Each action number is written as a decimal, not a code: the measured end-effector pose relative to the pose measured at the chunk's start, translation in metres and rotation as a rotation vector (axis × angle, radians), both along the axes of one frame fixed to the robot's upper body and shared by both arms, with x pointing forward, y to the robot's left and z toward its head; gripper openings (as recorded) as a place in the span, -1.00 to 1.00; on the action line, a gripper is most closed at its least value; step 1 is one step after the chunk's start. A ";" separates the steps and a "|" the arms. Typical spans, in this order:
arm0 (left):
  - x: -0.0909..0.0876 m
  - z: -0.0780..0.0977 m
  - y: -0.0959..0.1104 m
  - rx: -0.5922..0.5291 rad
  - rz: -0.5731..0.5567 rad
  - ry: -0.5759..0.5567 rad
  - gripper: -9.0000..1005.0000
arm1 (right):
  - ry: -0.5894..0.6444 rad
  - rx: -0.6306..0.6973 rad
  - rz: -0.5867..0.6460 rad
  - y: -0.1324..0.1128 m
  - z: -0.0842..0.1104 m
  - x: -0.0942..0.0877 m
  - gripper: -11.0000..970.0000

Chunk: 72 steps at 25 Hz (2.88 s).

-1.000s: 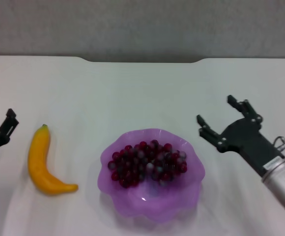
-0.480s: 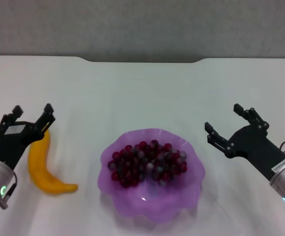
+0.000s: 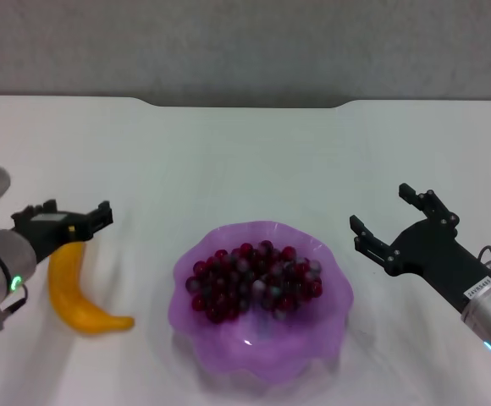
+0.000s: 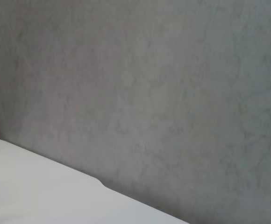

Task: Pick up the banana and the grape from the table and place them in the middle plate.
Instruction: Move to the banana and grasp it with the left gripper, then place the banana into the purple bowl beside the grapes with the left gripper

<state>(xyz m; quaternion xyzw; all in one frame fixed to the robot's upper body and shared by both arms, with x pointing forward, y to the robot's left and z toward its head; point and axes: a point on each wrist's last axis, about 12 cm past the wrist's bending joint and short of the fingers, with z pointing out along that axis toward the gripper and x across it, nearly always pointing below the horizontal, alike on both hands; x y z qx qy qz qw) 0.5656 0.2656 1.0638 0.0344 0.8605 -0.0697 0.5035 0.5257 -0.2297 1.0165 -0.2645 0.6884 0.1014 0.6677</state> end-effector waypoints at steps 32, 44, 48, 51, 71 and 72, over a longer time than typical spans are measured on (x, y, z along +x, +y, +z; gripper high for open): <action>0.022 0.005 -0.003 0.000 0.135 0.347 0.78 | 0.009 0.001 -0.005 0.002 0.000 0.001 0.84; 0.024 -0.016 0.007 0.028 0.147 0.339 0.78 | 0.009 0.002 -0.006 0.002 0.000 0.001 0.84; 0.023 -0.018 0.007 0.050 0.130 0.337 0.75 | 0.008 0.002 -0.005 0.002 0.000 0.001 0.84; 0.024 -0.018 0.008 0.050 0.131 0.333 0.72 | 0.007 0.002 -0.003 0.002 0.000 0.002 0.84; 0.024 -0.021 0.008 0.053 0.133 0.343 0.06 | 0.010 0.005 -0.006 0.001 0.000 0.001 0.84; 0.024 -0.021 0.008 0.053 0.133 0.343 0.04 | 0.010 0.005 -0.006 0.001 0.000 0.001 0.84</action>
